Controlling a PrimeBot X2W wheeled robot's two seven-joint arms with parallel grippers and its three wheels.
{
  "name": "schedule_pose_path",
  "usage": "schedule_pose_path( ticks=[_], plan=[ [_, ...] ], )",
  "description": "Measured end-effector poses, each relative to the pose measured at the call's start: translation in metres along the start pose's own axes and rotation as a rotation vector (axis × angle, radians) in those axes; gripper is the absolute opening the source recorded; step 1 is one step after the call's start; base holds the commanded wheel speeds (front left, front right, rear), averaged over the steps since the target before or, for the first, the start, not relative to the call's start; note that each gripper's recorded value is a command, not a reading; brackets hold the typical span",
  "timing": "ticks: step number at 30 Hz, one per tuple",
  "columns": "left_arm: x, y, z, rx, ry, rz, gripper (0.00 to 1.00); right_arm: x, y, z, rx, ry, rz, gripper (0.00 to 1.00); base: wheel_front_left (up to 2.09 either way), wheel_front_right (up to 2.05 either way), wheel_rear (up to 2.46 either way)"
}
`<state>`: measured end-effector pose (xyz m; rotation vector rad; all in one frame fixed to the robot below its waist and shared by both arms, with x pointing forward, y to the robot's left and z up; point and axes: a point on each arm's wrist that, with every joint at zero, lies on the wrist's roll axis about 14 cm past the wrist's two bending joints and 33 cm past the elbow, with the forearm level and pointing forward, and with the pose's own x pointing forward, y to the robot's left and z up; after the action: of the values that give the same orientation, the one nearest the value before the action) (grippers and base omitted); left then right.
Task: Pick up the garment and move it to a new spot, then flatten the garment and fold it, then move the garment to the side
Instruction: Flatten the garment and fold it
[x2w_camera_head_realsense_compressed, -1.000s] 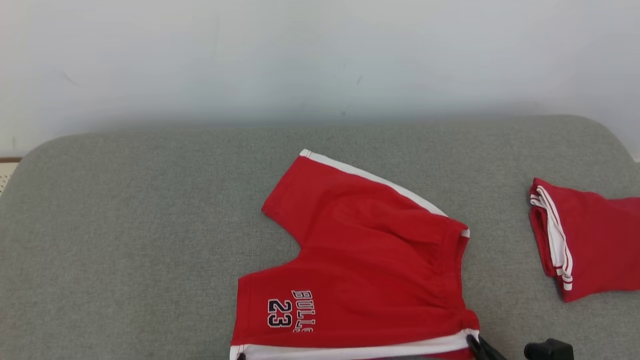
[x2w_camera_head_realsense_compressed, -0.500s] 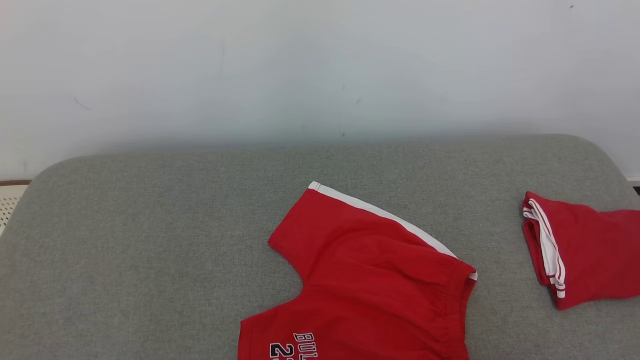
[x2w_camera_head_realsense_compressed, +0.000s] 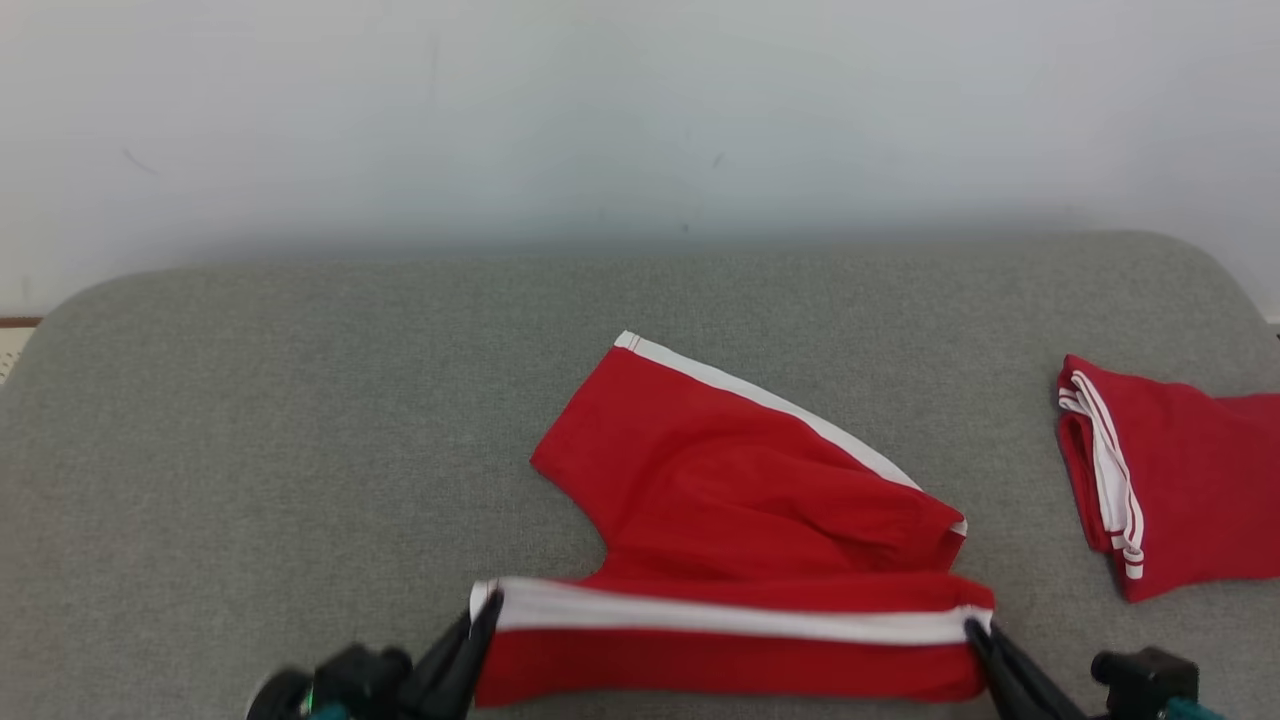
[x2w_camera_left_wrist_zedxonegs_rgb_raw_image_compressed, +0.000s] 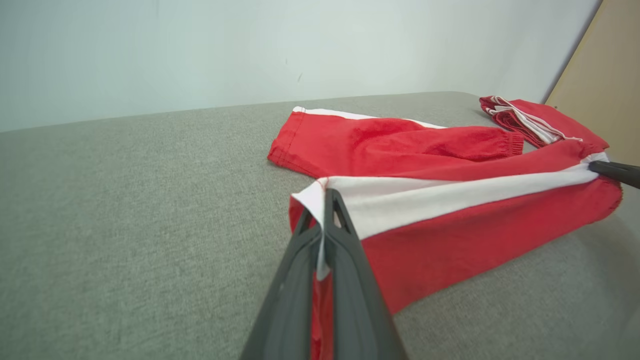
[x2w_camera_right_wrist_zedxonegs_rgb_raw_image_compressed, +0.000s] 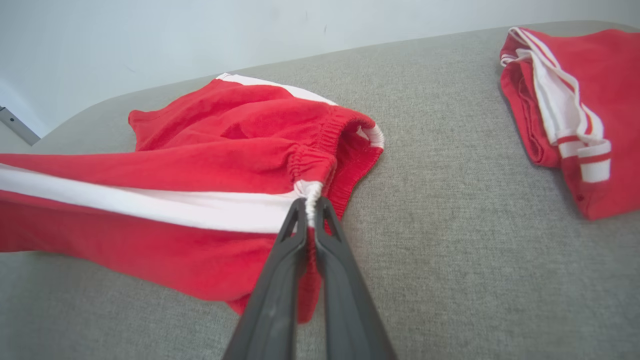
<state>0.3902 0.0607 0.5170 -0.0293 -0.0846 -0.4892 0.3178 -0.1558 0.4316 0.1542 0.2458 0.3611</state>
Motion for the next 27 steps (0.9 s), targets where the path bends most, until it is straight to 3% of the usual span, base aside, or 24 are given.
schedule_pose_path(
  ticks=[14, 27],
  plan=[
    [0.122, 0.009, 0.044, 0.093, -0.103, -0.099, 0.00, 0.059, -0.033, 0.059, 0.019, -0.135, -0.057, 0.00, 0.00, 0.00, 0.00],
    [0.193, 0.012, 0.005, 0.123, -0.035, -0.148, 0.00, 0.084, -0.071, 0.048, 0.070, -0.116, -0.160, 0.00, 0.00, 0.00, 0.00]
  ],
)
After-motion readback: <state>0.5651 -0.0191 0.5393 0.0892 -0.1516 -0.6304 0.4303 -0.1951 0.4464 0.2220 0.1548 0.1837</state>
